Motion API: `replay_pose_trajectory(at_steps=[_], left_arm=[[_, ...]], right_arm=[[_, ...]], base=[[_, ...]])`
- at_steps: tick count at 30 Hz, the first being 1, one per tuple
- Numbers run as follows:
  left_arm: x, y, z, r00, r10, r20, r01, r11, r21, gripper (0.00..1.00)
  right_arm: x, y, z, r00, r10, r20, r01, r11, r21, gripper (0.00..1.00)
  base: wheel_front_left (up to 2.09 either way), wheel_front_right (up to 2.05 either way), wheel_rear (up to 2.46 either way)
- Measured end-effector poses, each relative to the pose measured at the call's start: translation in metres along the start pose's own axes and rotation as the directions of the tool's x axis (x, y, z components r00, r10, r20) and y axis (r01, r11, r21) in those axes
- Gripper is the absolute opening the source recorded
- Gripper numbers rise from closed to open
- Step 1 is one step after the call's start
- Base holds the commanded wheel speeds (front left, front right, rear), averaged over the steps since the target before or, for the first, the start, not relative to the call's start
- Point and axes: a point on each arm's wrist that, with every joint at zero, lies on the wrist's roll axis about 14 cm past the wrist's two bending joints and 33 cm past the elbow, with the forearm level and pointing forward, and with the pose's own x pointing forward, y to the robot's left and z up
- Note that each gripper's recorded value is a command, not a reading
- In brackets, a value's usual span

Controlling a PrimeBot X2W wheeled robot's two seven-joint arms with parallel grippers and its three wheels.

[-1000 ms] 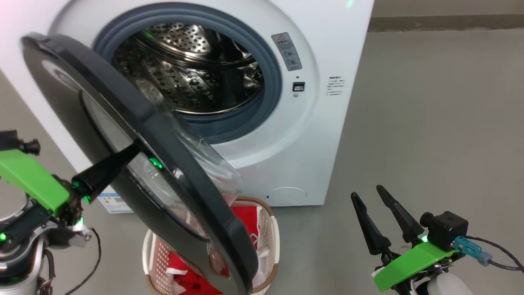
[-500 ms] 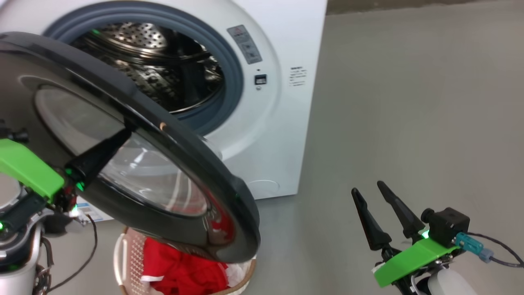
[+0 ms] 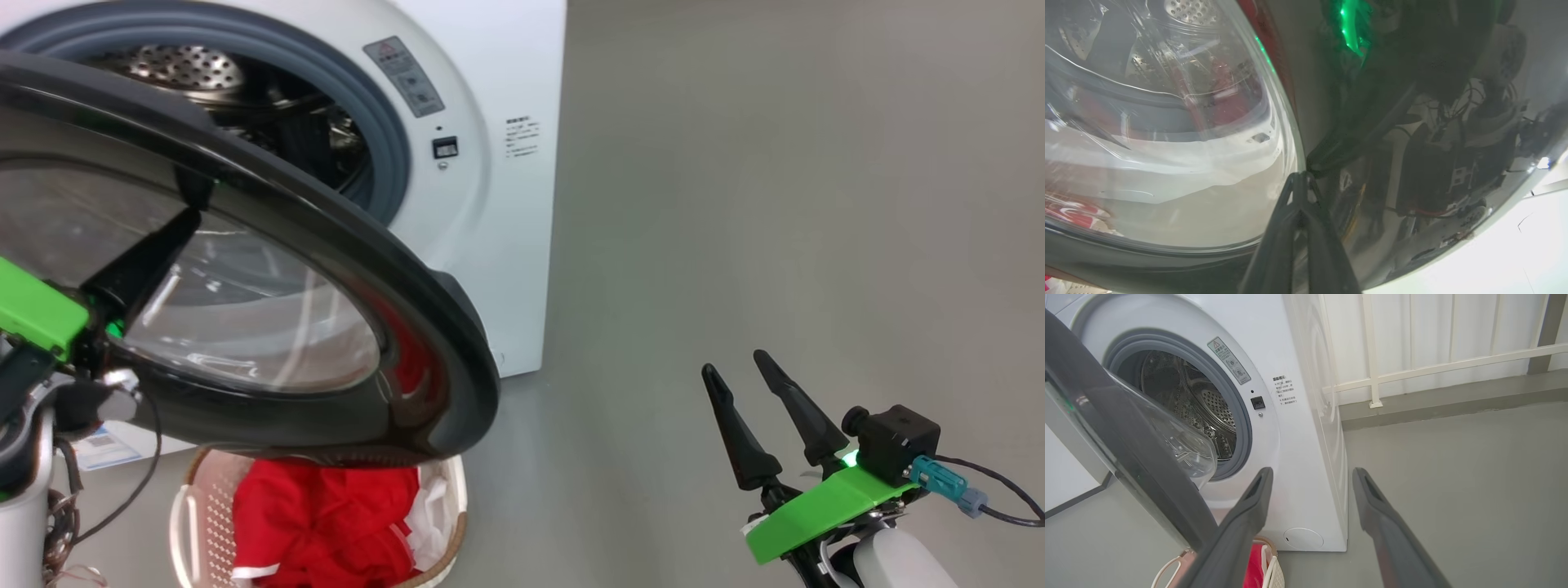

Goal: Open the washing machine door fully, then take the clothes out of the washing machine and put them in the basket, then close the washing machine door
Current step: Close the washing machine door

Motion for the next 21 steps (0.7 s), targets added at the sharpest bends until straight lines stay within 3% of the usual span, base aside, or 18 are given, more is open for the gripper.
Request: replay_pose_trajectory(at_steps=[21], left_arm=[[0.016,0.004,0.009,1.000,-0.007,0.019,0.008,1.000,-0.013,0.00]], right_arm=[[0.001,-0.007,-0.003,1.000,-0.029,-0.003,0.029,1.000,0.007,1.00]], base=[[0.00,0.00,0.00]])
